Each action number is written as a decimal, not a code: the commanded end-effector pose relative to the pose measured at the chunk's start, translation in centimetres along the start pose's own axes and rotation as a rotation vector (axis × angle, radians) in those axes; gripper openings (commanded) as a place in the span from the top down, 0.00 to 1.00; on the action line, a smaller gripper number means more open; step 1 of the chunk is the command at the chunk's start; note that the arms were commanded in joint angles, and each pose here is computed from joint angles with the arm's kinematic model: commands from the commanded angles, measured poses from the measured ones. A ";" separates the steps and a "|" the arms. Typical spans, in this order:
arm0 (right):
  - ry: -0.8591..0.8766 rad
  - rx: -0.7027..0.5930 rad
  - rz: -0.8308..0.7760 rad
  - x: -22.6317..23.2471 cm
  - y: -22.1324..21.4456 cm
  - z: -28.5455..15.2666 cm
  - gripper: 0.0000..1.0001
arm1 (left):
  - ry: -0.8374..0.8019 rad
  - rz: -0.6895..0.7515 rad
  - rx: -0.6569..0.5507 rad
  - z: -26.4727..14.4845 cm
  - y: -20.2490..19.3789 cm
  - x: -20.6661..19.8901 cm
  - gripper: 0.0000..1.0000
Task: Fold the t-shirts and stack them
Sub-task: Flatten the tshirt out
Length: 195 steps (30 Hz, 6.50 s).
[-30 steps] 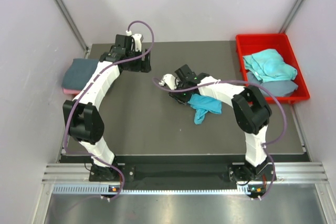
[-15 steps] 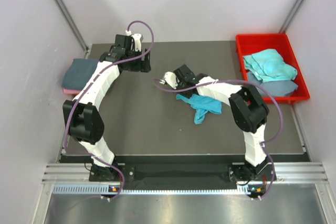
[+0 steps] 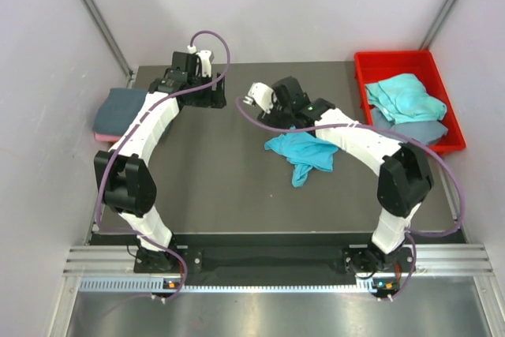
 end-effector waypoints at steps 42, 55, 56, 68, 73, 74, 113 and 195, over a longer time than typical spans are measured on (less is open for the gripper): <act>-0.408 -0.779 0.184 -18.9 15.8 -24.1 1.00 | 0.142 -0.198 -0.128 -0.3 4.1 5.7 0.13; -0.653 -0.444 0.301 -22.8 4.7 -22.1 1.00 | -0.129 -0.298 0.028 2.0 1.1 2.2 0.16; -0.659 -0.370 0.340 -22.4 2.7 -20.8 1.00 | -0.158 -0.313 0.045 2.2 0.7 1.9 0.16; -0.785 0.008 0.468 -20.6 -8.5 -18.9 0.70 | -0.400 -0.595 0.435 7.4 -8.4 -3.5 0.20; -0.607 -0.130 0.396 -18.2 -5.9 -18.3 0.37 | -0.412 -0.582 0.459 8.1 -8.7 -4.7 0.21; -0.545 -0.164 0.398 -17.6 -5.2 -17.9 0.37 | -0.405 -0.577 0.448 8.1 -8.5 -4.6 0.21; 0.387 0.301 0.284 8.2 -9.1 1.5 0.63 | -0.294 -0.637 0.111 2.1 -0.4 5.7 0.21; 0.447 0.198 0.407 4.5 -4.3 13.5 0.54 | -0.215 -0.593 0.071 0.8 -1.3 6.5 0.20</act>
Point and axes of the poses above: each gripper's point midway between its finger pads, its own z axis out along the fingers, its own x axis along the line the jaws close on, y = z × x, the point moved 5 cm from there along -z, back along the fingers, and after that the axes turned 9 degrees about -z, right-handed, at the moved point
